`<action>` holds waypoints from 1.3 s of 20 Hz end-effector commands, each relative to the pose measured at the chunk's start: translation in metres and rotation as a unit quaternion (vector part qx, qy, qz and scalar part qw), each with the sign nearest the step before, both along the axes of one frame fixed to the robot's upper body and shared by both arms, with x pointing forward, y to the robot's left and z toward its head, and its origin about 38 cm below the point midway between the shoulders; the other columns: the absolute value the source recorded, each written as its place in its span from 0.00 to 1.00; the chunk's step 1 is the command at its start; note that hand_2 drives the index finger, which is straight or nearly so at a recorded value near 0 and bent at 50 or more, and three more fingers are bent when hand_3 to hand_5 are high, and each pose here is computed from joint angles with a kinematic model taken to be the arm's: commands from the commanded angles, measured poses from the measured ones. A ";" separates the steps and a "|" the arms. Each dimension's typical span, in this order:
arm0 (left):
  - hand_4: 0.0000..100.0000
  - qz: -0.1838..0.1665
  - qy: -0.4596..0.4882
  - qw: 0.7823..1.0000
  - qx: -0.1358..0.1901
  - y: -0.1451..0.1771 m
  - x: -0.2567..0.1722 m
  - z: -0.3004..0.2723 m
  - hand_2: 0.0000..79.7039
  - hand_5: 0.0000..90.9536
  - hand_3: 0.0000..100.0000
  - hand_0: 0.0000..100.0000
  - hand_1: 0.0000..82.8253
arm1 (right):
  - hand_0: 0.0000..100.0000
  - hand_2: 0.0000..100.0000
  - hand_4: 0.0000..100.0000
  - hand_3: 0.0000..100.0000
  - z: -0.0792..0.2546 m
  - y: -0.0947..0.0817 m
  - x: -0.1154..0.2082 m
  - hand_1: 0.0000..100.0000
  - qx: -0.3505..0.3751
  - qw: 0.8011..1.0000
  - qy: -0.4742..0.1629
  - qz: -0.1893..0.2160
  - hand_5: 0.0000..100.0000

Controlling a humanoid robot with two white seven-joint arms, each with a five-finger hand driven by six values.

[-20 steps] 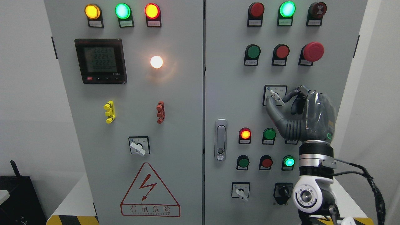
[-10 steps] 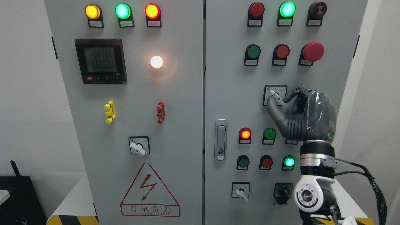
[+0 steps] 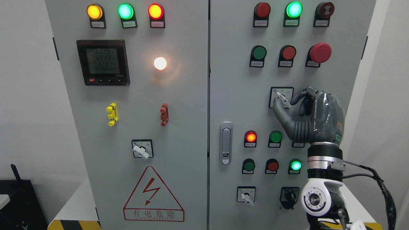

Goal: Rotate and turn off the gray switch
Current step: 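Rotate the switch lever with the right hand to the off position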

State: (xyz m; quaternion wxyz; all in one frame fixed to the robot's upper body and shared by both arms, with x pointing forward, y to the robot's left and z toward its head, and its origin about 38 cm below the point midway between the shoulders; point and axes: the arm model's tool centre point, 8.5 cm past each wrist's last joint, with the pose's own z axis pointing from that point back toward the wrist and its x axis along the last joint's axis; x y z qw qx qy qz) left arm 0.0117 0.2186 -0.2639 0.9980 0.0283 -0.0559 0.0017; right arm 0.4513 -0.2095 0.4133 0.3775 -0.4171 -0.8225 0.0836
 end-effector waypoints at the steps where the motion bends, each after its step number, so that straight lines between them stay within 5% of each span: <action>1: 0.00 0.013 -0.017 1.000 -0.001 0.000 0.014 0.000 0.00 0.00 0.00 0.12 0.47 | 0.28 0.67 1.00 0.99 0.000 0.008 0.000 0.47 0.011 1.000 0.000 0.010 1.00; 26: 0.00 0.013 -0.017 1.000 -0.001 0.000 0.014 0.000 0.00 0.00 0.00 0.12 0.47 | 0.45 0.69 1.00 1.00 0.001 0.011 0.002 0.47 0.009 1.000 0.004 0.011 1.00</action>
